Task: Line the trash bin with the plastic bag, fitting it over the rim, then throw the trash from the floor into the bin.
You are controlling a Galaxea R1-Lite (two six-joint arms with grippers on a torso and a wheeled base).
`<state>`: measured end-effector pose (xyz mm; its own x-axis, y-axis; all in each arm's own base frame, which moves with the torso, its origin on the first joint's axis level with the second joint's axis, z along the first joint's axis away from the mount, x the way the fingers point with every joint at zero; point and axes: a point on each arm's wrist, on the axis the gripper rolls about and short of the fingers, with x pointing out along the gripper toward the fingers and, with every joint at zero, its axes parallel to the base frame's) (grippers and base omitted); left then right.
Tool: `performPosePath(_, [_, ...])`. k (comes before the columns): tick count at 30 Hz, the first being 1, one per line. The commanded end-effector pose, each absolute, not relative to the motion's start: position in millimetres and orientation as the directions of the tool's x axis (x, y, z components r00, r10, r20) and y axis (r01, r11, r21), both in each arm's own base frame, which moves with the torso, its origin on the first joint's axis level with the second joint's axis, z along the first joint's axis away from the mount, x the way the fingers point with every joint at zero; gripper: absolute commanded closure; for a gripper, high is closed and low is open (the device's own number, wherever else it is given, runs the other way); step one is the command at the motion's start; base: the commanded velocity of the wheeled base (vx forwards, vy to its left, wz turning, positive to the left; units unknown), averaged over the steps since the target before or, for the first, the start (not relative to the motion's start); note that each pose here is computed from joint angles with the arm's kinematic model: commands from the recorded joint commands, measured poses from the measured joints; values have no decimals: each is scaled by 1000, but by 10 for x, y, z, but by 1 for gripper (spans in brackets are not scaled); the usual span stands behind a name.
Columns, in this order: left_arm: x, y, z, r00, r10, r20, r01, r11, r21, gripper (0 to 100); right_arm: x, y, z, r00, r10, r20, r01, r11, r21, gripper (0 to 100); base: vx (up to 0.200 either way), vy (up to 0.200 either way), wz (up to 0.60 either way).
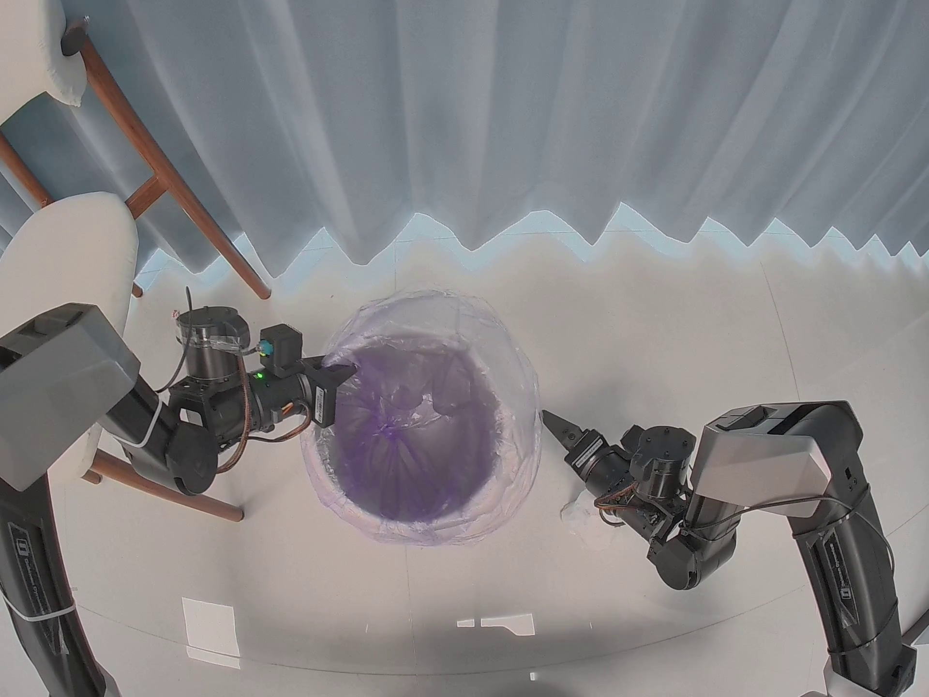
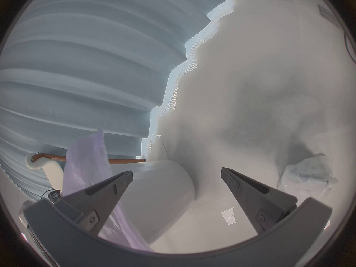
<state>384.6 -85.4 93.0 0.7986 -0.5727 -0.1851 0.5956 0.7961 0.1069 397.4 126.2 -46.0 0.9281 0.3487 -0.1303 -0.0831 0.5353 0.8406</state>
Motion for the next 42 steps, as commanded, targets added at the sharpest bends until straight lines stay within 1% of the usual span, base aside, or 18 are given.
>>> performPosePath(1, [3783,-1026,765,788,-571,-230,603,791,99,100,3977,1266,-447,930,351,-113,-98,531,842,0,0,0,0])
performPosePath(3, [3727,-1061,730,796,-560,-229,592,800,103,100,3976,1266,-453,929,351,-115,-97,531,842,0,0,0,0])
performPosePath(6, [3700,-1045,706,814,-548,-193,574,811,117,100,3976,1266,-453,929,351,-115,-97,531,842,0,0,0,0])
performPosePath(9, [3761,-1031,585,824,-552,-127,566,813,137,100,3976,1266,-453,929,351,-115,-97,532,841,0,0,0,0])
performPosePath(11, [3764,-1027,518,824,-554,-118,566,813,139,100,3979,1267,-451,930,351,-113,-98,532,841,0,0,0,0])
performPosePath(13, [3713,-1002,478,822,-552,-142,568,815,119,100,3979,1267,-451,930,351,-113,-98,532,841,0,0,0,0])
performPosePath(15, [3653,-994,479,802,-575,-162,591,803,77,100,3979,1267,-451,930,351,-113,-98,532,841,0,0,0,0])
performPosePath(16, [3646,-993,478,799,-579,-165,595,800,74,100,3979,1267,-451,930,351,-113,-98,532,841,0,-200,-200,0])
performPosePath(17, [3600,-989,532,777,-608,-162,622,782,48,100,3979,1267,-451,930,351,-113,-98,532,841,0,-200,-200,0])
performPosePath(19, [3561,-976,527,770,-614,-174,628,777,38,100,3979,1267,-451,930,351,-113,-98,532,841,0,-200,-100,0])
performPosePath(24, [3549,-966,558,790,-589,-169,604,796,45,100,3979,1267,-451,930,351,-113,-98,532,841,0,-200,0,0])
performPosePath(26, [3571,-964,579,811,-562,-159,576,816,54,100,3979,1267,-451,930,351,-113,-98,532,841,0,0,0,0])
performPosePath(29, [3585,-936,578,823,-548,-154,561,826,58,100,3979,1267,-451,930,351,-113,-98,532,841,0,0,0,0])
performPosePath(36, [3521,-911,507,807,-570,-152,583,811,53,100,3979,1267,-451,930,351,-113,-98,532,841,0,0,0,0])
performPosePath(40, [3466,-897,439,788,-586,-189,602,798,32,100,3979,1267,-451,930,351,-113,-98,532,841,0,0,0,0])
performPosePath(41, [3454,-894,408,784,-585,-206,602,798,25,0,3979,1267,-451,930,351,-113,-98,532,841,0,0,0,0])
performPosePath(42, [3452,-894,381,781,-586,-215,604,797,20,0,3979,1267,-451,930,351,-113,-98,532,841,0,0,0,0])
